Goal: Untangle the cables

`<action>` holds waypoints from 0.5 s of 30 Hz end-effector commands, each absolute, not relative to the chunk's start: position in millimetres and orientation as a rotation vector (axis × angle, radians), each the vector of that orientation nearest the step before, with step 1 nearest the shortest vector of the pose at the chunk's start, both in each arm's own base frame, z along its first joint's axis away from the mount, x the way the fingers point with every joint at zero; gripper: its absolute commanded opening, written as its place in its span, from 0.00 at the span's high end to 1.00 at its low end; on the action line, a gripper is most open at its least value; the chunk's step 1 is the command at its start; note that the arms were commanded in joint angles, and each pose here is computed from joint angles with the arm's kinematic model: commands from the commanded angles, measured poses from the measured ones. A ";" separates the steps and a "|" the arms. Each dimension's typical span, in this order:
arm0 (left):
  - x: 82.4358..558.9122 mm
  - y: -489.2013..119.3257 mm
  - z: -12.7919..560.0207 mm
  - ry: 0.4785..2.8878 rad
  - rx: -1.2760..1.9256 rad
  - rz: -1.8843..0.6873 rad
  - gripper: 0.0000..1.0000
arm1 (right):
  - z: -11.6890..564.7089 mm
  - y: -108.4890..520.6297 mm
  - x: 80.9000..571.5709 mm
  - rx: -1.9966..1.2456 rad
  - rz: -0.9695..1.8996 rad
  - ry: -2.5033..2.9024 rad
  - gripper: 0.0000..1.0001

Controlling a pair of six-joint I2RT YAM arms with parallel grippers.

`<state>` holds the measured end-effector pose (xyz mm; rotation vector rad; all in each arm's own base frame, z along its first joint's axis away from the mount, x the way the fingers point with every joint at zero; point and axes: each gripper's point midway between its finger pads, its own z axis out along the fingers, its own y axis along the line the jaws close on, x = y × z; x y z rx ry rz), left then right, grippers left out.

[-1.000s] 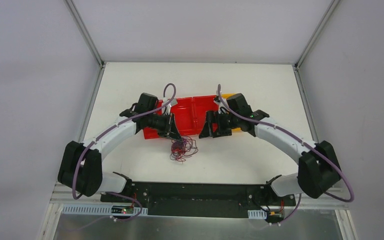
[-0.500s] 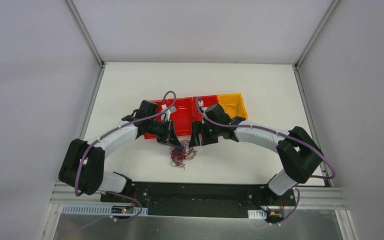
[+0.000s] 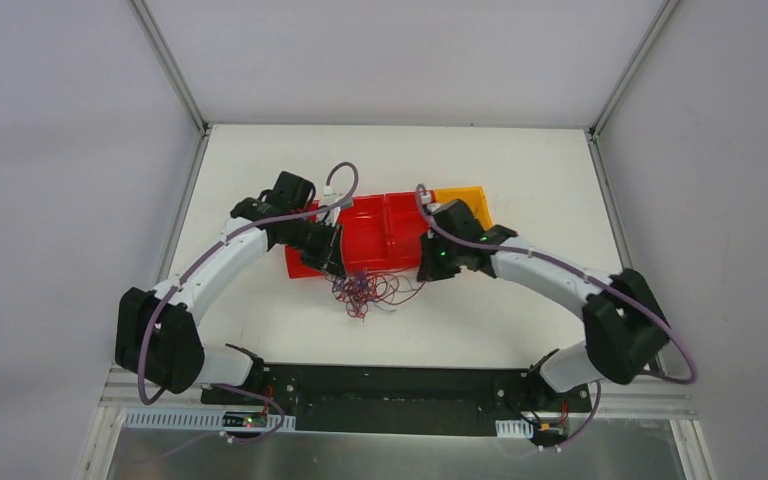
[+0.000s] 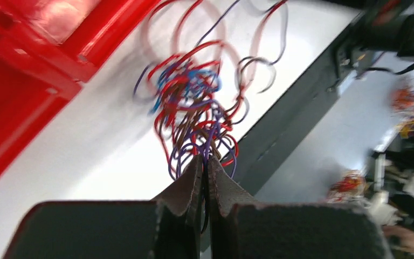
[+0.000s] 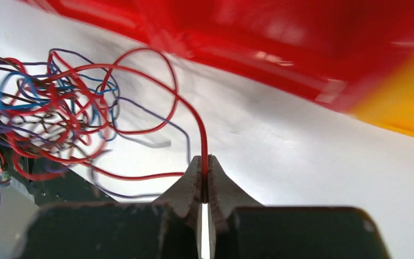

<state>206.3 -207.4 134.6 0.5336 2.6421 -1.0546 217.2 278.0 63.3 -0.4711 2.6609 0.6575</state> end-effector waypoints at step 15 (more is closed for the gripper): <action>155.3 -49.1 104.6 2.776 1.198 -0.227 1.00 | 239.2 61.6 219.7 -0.291 0.226 2.369 1.00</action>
